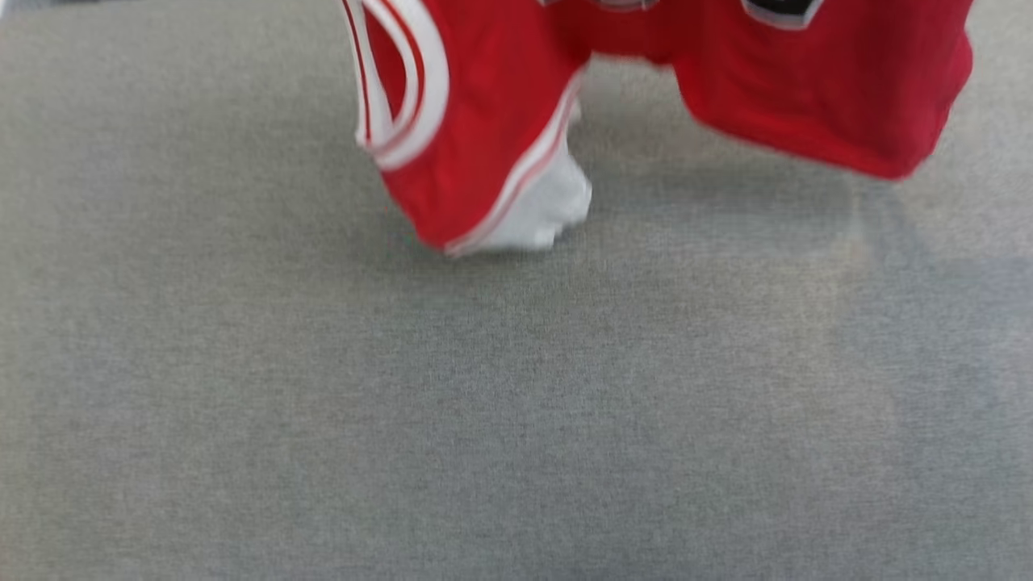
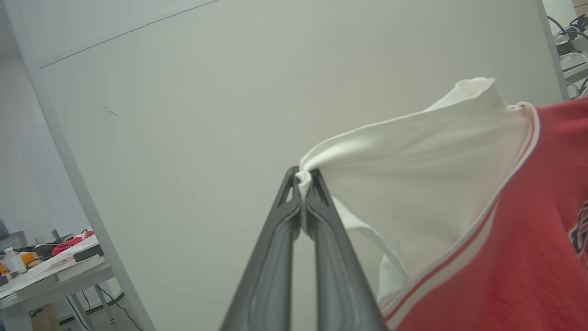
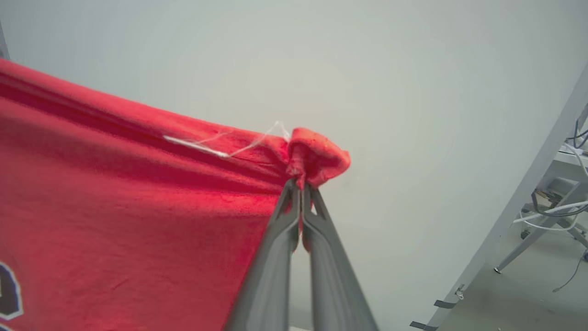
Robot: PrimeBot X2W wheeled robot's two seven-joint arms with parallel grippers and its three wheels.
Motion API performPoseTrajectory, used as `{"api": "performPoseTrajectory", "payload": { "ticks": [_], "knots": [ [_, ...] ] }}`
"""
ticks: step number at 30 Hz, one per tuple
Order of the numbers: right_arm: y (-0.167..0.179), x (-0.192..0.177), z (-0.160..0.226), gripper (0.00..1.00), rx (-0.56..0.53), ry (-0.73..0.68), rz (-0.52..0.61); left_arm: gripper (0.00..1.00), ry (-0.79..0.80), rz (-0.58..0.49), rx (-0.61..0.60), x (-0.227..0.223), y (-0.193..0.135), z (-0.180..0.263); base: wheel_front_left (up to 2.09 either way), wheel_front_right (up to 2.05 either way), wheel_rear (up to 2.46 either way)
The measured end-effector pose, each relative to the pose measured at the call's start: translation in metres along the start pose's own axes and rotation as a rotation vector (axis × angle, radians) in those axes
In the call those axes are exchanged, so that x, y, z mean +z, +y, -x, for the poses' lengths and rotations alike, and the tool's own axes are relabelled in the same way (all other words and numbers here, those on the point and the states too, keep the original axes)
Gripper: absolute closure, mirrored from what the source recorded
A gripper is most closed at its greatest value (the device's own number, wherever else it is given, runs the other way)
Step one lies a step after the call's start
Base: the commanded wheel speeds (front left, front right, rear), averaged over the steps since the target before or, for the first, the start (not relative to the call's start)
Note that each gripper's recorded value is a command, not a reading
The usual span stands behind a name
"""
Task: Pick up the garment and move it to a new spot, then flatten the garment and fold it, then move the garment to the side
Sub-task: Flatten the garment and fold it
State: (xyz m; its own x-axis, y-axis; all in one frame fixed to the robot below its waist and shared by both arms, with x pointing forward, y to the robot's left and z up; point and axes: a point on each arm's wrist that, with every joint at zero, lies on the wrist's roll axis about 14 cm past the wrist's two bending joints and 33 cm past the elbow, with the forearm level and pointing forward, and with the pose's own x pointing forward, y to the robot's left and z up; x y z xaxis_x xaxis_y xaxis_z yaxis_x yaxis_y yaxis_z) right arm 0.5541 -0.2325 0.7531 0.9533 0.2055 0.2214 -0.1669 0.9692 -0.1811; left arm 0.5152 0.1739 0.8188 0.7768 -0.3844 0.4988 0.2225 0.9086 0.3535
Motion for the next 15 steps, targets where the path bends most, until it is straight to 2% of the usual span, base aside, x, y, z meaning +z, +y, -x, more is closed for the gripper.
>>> {"api": "performPoseTrajectory", "payload": {
  "ticks": [15],
  "knots": [
    [0.004,-0.080,-0.134,1.00,-0.052,-0.054,0.031,1.00,0.032,-0.155,0.060,-0.111,0.043,-0.107,0.00,0.00,0.00]
  ]
}}
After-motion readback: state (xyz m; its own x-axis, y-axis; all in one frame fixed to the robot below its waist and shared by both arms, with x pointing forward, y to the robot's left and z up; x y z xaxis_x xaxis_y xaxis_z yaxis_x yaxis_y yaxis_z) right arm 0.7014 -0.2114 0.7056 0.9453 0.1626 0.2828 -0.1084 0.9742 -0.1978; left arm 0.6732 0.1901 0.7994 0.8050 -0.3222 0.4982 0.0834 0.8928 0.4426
